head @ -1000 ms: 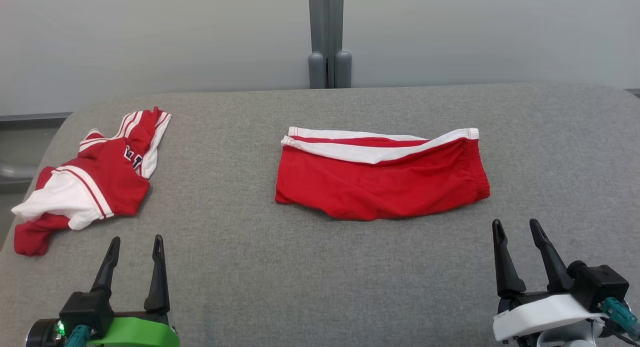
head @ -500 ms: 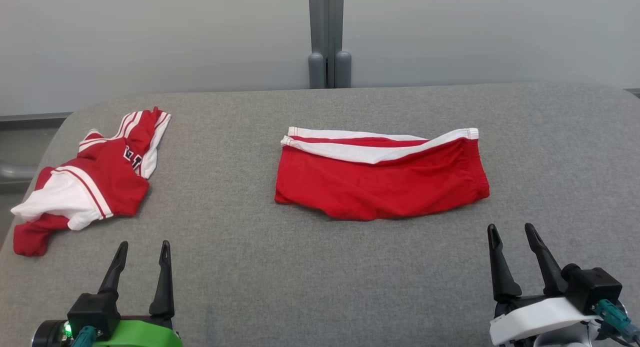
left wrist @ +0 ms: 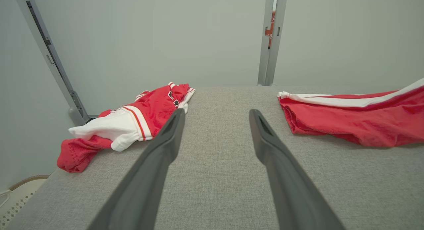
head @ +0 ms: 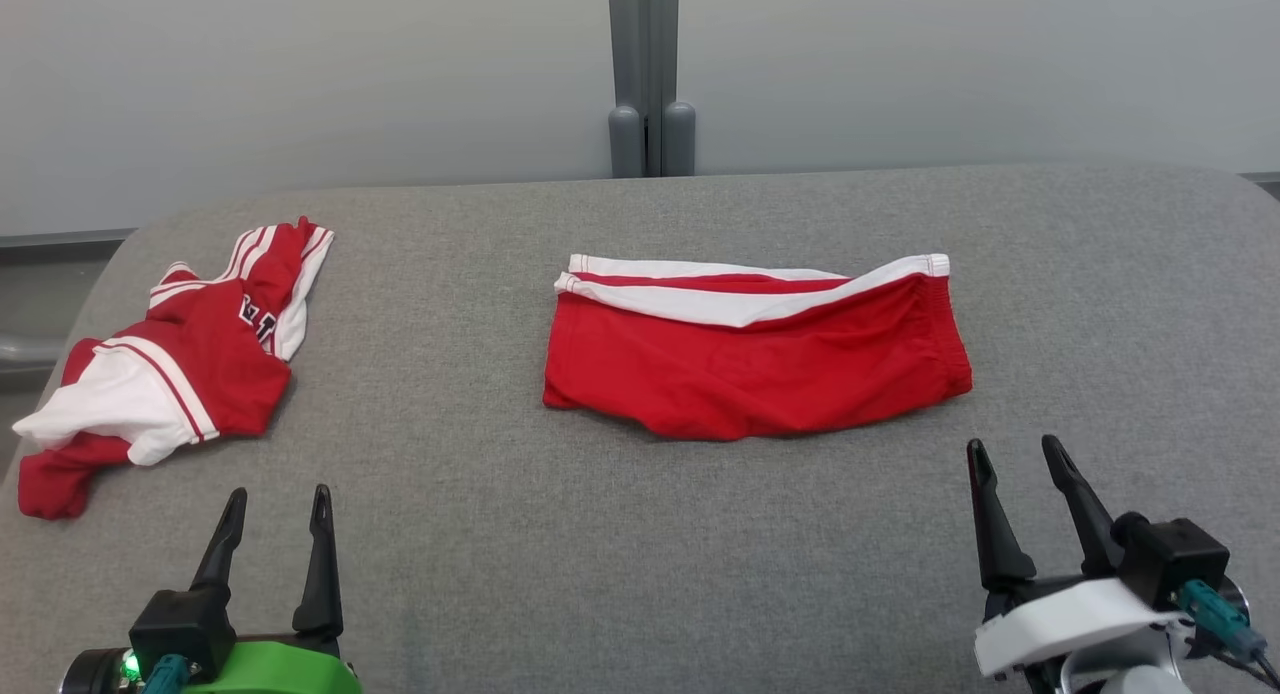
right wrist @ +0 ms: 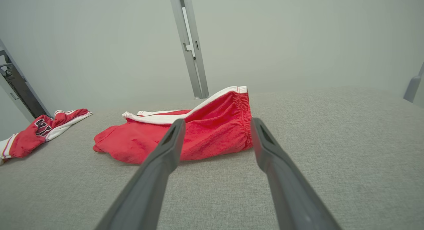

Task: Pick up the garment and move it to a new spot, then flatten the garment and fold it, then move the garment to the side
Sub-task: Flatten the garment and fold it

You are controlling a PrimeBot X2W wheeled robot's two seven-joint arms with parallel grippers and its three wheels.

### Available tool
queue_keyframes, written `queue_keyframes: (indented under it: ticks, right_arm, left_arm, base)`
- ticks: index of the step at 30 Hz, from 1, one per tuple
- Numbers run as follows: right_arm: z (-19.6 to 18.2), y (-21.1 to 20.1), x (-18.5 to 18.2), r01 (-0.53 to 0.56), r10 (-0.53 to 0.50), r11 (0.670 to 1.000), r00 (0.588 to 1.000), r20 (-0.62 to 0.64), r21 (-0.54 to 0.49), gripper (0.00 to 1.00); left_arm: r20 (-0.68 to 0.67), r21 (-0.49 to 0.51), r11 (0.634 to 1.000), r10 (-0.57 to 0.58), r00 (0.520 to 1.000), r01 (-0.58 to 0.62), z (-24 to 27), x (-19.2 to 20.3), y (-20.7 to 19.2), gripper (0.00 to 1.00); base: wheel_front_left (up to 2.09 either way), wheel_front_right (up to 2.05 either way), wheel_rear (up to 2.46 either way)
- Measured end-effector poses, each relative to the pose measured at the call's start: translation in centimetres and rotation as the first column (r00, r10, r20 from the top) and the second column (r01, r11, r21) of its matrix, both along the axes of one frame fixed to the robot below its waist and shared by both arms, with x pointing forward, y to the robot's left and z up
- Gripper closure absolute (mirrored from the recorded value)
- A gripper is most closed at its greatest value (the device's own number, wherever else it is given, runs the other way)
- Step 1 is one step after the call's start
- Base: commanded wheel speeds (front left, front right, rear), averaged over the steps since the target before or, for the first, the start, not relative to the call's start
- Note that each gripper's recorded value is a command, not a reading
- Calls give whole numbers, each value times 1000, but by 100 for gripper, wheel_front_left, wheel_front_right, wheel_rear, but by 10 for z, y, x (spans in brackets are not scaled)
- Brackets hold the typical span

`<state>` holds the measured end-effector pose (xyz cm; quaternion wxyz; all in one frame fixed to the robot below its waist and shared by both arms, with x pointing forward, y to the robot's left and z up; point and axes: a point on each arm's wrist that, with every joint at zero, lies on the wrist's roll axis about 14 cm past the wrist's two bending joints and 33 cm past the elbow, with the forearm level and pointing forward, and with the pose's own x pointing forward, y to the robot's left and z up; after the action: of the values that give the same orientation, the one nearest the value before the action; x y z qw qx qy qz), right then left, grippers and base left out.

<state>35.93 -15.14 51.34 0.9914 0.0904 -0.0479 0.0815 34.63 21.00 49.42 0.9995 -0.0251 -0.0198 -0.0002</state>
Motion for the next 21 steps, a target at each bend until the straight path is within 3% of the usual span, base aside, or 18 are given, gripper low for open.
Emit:
queue_keyframes:
  ticks: [6,13,17,18,21]
  right_arm:
    - [20,4,34,-31,34,998,998,53,-56,0]
    - [26,5,90,-59,65,986,997,31,-158,0]
    - [-2,-10,127,-49,34,977,997,-76,-208,0]
    - [-29,-16,145,-51,15,973,987,-161,-224,0]
    - [-58,-18,157,-58,1,973,969,-246,-225,0]
  left_arm:
    - [-20,-16,1000,6,1000,-6,-7,3,-4,0]
    - [-24,-24,1000,8,1000,-8,-8,15,-8,0]
    - [-33,-27,999,20,999,-21,-12,26,-7,0]
    - [-41,-27,999,22,999,-23,-14,33,-7,0]
    - [-61,-23,999,27,998,-28,-21,39,-5,0]
  base:
    - [0,0,0]
    - [0,0,0]
    - [0,0,0]
    - [0,0,0]
    - [0,0,0]
